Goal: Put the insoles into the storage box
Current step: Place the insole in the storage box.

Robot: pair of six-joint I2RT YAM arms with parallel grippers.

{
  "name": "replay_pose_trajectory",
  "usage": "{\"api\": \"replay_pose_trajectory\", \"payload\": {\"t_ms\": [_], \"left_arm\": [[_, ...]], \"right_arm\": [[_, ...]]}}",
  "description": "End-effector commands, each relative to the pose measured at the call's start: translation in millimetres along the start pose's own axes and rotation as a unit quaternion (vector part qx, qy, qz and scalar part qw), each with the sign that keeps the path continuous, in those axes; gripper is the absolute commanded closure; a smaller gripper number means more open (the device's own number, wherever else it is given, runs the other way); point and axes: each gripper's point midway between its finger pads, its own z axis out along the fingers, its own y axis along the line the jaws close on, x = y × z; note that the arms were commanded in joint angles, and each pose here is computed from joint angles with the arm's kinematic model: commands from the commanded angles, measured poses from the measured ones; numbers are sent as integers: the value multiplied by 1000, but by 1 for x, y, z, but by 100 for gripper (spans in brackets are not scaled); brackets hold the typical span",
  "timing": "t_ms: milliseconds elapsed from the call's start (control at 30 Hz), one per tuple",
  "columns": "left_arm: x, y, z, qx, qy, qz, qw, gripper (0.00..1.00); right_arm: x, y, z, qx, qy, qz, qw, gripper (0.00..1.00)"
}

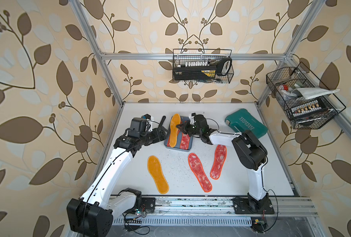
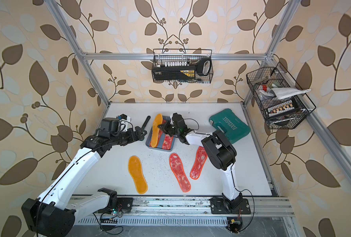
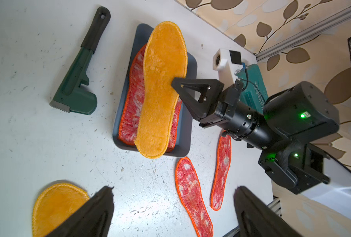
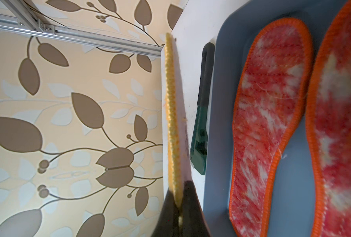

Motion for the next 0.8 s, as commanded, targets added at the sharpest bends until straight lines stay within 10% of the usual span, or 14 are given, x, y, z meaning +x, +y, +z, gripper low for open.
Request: {"api": "replay_pose_trajectory", "payload": {"t_ms": [0, 767], "left_arm": [[4, -5, -4, 20, 6, 11, 1000, 5], [15, 3, 4, 19, 28, -4, 999, 3]], "right_arm": [[-7, -1, 13, -7, -5, -1, 1000, 100], [-5, -68, 35, 76, -6, -22, 997, 100]]}}
